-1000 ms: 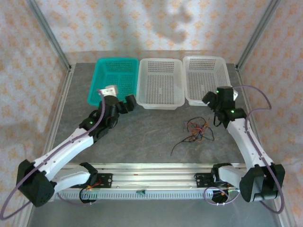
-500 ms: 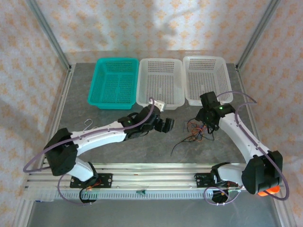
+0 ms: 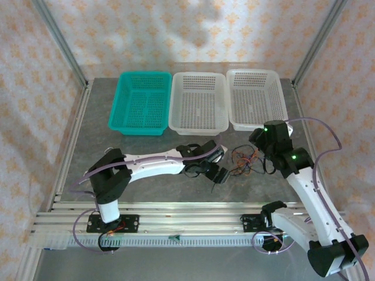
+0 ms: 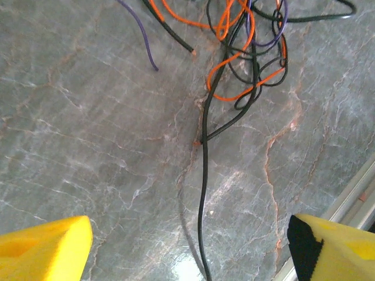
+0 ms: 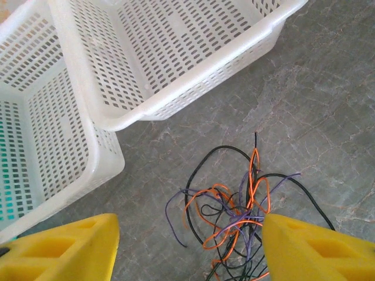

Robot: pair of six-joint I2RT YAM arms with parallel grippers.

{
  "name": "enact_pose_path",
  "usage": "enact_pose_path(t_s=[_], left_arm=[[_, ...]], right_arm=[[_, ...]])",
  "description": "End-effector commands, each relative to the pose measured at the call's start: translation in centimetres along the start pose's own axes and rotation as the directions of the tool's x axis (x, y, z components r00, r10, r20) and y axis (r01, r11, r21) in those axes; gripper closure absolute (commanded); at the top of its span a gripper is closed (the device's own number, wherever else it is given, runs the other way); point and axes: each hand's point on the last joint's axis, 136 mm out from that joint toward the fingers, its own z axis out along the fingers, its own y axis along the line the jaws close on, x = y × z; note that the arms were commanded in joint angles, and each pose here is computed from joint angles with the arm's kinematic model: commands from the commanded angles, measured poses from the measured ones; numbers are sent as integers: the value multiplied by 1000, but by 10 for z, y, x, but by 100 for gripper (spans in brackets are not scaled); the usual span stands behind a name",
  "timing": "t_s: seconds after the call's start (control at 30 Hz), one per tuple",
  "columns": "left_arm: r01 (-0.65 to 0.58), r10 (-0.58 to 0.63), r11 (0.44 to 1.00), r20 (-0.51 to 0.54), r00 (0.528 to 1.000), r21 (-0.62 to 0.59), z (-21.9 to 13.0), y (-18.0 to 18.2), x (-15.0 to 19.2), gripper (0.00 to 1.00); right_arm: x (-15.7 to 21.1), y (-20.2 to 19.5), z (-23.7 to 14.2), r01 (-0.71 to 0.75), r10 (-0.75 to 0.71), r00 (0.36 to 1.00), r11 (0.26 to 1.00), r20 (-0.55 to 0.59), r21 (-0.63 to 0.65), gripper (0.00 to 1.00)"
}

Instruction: Untangle the cables

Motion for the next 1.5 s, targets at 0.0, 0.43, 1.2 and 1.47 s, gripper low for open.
enact_pose_path(t_s=[0.0, 0.43, 1.2, 1.47], left_arm=[[-7, 11, 999, -89, 996, 42, 4, -10, 12, 15], [-59, 68, 997, -179, 981, 56, 32, -18, 32, 44], [-111, 104, 993, -189, 976, -29, 37, -15, 25, 95], [-130, 129, 992, -85, 988, -1, 10, -27, -2, 100]], right_arm=[[-12, 9, -10, -19, 23, 997, 998, 68, -66, 34], [-9, -14, -3, -62, 59, 994, 997, 87, 35, 35], [3, -24, 7, -155, 155, 981, 988, 117, -4, 32], [25, -18, 20, -158, 158, 987, 987, 1, -24, 8]])
